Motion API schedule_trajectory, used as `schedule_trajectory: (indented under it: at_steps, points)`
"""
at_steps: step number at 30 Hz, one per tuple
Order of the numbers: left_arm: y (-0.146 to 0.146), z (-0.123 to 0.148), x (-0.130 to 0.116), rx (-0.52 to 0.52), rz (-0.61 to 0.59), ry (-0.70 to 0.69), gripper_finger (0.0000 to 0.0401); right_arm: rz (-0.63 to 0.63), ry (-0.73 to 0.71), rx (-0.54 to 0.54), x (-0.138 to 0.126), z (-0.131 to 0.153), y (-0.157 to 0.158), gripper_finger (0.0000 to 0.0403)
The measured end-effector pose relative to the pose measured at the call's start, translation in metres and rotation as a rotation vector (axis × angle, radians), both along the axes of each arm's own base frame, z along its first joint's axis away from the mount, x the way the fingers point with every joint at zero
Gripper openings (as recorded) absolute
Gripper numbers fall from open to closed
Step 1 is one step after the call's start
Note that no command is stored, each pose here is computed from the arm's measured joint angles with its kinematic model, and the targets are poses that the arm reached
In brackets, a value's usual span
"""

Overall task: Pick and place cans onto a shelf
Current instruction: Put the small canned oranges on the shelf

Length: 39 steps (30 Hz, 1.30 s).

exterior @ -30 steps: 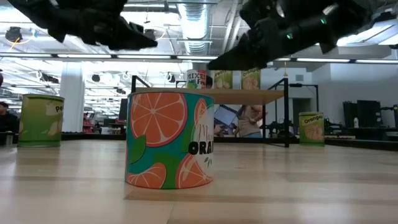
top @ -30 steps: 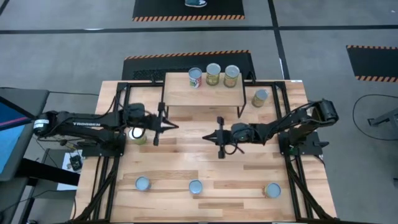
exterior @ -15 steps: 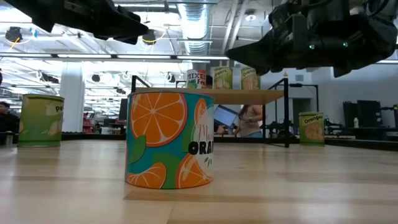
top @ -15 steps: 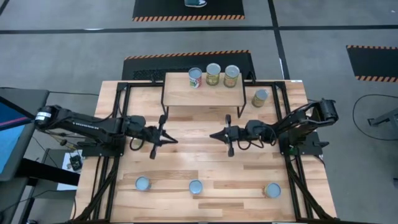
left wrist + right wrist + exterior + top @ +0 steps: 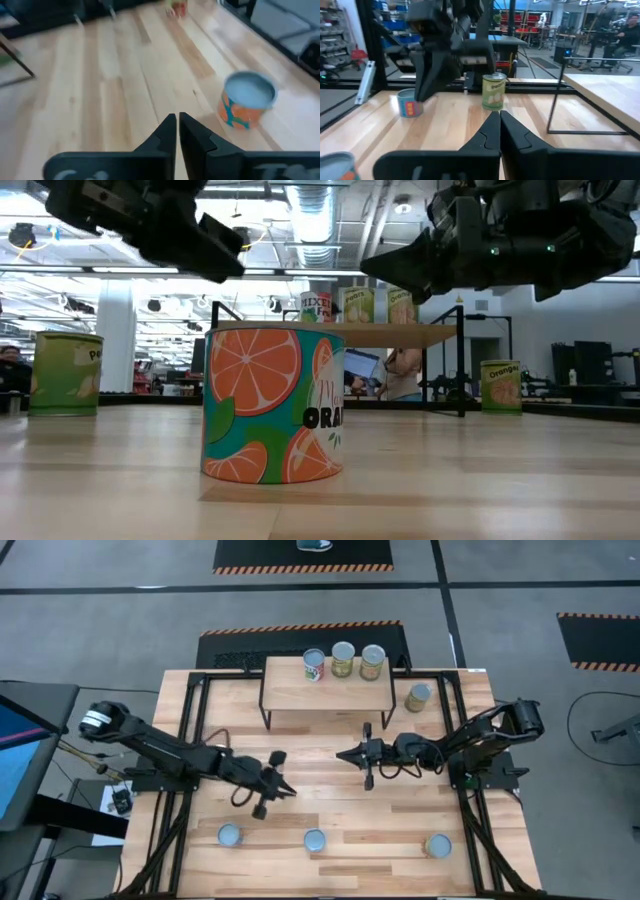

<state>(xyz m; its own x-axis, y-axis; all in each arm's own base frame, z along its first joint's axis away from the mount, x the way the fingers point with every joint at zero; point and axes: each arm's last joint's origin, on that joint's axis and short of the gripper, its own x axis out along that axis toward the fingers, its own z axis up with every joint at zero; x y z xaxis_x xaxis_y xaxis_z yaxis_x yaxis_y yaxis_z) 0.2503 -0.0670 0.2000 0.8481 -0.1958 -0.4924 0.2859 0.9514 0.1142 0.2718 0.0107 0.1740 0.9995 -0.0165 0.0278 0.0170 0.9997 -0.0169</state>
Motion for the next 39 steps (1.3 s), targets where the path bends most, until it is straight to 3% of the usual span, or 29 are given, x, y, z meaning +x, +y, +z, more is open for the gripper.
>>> schedule_trajectory:
  at_steps: [9, 14, 29, 32, 39]
  points:
    - [-0.045, -0.012, 0.036, 0.080, -0.118, 0.168, 0.0113, -0.004, -0.001, 0.002, 0.000, 0.000, 0.004, 0.0012]
    - [-0.067, -0.013, 0.048, 0.160, -0.214, 0.203, 0.0143, -0.004, 0.004, 0.019, 0.000, 0.000, 0.004, 0.0012]
    - [-0.106, 0.007, 0.044, 0.217, -0.352, 0.184, 0.0146, 0.009, 0.030, 0.060, 0.000, -0.003, 0.007, 0.0021]
    - [-0.111, 0.007, 0.041, 0.218, -0.370, 0.182, 0.0146, 0.011, 0.023, 0.108, 0.001, -0.001, 0.007, 0.0029]
    - [-0.116, 0.008, 0.039, 0.167, -0.319, 0.186, 0.0146, 0.010, 0.059, 0.153, 0.002, -0.004, 0.007, 0.0027]
